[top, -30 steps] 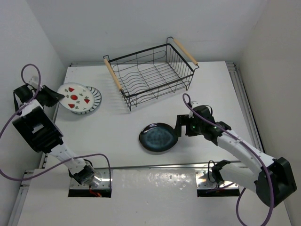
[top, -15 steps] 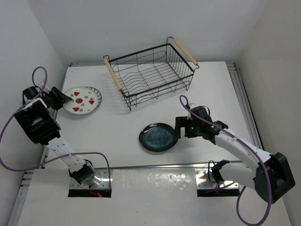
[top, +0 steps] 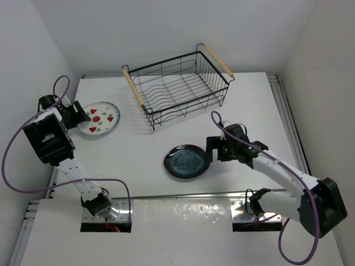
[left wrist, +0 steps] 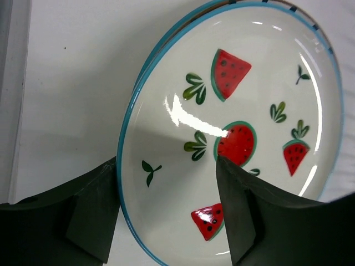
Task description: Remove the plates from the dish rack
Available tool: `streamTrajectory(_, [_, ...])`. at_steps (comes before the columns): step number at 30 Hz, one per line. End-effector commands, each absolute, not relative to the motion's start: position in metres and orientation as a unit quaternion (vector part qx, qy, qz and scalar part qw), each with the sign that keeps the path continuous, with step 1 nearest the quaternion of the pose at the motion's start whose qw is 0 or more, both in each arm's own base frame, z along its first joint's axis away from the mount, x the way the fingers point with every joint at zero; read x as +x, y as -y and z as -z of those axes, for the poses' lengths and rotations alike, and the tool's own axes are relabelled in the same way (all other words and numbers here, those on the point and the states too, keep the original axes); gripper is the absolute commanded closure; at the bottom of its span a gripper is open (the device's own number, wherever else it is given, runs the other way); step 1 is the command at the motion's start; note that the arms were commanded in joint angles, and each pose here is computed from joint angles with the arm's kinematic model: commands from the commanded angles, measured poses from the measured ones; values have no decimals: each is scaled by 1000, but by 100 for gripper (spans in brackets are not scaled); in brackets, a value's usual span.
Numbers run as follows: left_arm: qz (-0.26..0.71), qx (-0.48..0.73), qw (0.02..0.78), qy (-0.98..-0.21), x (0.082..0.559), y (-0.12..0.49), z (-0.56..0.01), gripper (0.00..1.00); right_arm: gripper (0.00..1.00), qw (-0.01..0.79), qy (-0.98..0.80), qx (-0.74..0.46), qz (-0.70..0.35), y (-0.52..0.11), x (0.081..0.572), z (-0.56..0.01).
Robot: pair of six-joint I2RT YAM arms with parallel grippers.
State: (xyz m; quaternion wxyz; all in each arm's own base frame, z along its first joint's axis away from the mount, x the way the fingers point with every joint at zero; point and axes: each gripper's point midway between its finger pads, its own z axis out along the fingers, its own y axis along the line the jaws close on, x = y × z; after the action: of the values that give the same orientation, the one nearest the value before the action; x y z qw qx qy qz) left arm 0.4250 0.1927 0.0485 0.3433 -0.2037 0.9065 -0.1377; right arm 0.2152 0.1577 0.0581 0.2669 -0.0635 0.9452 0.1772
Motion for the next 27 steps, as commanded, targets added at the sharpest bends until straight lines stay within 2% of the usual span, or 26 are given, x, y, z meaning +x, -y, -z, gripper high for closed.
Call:
streamTrajectory(1, [87,-137,359,-919,437,-190,-70,29,1,289,-936,-72,-187,-166,227,-74])
streamTrajectory(7, [15,-120,356,-927,443,-194,-77,26,1,289,-936,-73,-187,-166,227,-74])
streamTrajectory(9, [3,-122,354,-927,443,-198,-78,21,1,289,-936,-73,-187,-166,227,-75])
streamTrajectory(10, [0,-118,356,-927,444,-199,-80,15,1,289,-936,-73,-187,-166,227,-75])
streamTrajectory(13, [-6,-101,357,-929,446,-195,-85,14,1,290,-936,-76,-186,-166,227,-76])
streamTrajectory(14, [-4,-92,361,-928,449,-190,-89,5,1,289,-936,-76,-186,-166,227,-76])
streamTrajectory(16, [-11,-83,369,-926,452,-189,-96,1,1,288,-936,-78,-185,-166,228,-76])
streamTrajectory(27, [40,-59,384,-921,462,-164,-107,0,1,299,-935,-80,-173,-161,228,-78])
